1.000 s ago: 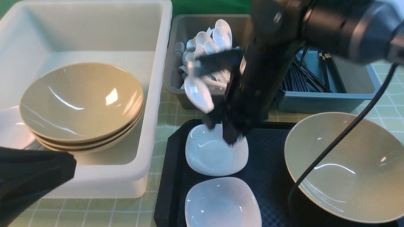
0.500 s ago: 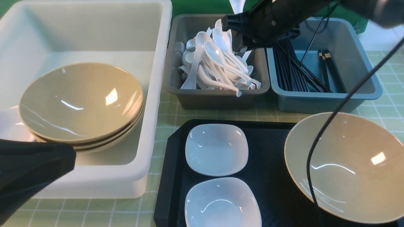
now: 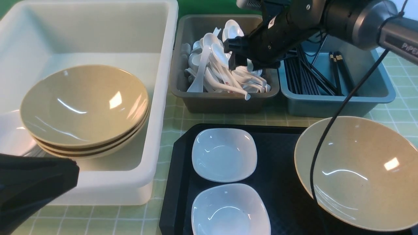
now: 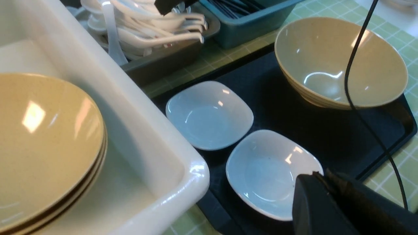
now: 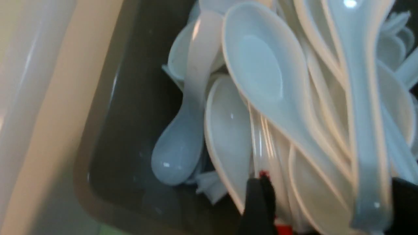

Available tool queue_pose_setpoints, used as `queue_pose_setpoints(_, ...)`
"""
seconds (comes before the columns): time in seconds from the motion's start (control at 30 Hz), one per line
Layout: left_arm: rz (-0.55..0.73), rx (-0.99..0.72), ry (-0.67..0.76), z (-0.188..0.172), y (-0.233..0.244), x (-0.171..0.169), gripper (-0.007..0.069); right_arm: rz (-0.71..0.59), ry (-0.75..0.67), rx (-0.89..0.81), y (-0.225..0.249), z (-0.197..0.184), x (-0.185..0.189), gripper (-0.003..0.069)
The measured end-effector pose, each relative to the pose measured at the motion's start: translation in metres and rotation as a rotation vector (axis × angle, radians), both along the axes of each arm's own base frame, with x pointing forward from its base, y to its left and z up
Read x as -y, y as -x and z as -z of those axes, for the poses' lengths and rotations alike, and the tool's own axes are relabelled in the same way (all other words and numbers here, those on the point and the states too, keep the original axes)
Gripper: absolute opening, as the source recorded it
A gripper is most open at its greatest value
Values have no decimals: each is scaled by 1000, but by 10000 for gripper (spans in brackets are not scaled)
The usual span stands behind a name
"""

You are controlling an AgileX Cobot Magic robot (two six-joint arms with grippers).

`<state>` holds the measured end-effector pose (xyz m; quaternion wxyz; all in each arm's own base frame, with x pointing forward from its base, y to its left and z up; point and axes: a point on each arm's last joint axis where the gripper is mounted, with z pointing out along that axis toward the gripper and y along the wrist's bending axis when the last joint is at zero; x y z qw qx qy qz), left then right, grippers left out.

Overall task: On green table put chopsticks spoon bowls plates into blue grey white boxes.
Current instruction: 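Place the white spoon into the bin of spoons with the right gripper, then grasp the large bowl on the tray by its rim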

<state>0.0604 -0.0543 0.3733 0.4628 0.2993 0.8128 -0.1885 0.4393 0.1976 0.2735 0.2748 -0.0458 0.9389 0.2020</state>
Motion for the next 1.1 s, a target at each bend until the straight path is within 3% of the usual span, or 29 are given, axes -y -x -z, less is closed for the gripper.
queue_pose_setpoints(0.13,-18,-26,22,0,0,0,-1,-160,105,5,29,-40,11,539)
queue_pose_setpoints(0.37,-25,-98,-9,7,-18,10,-1,-305,168,110,106,-137,35,536)
queue_pose_setpoints(0.4,-29,-137,-24,12,-32,17,-1,-358,180,133,133,-159,36,517)
queue_pose_setpoints(0.53,-22,-247,-32,28,-63,37,-1,-443,167,170,187,-182,36,430)
queue_pose_setpoints(0.7,41,-368,-47,52,-94,61,-1,-492,167,146,236,-173,49,272)
queue_pose_setpoints(0.8,73,-432,-35,72,-116,78,3,-485,171,99,278,-151,73,84)
queue_pose_setpoints(0.87,69,-445,-19,76,-122,82,5,-478,175,81,287,-143,79,57)
queue_pose_setpoints(1.03,75,-471,0,82,-154,101,101,-425,129,154,336,-122,111,25)
queue_pose_setpoints(1.1,98,-468,5,79,-172,118,181,-338,91,191,353,-113,125,24)
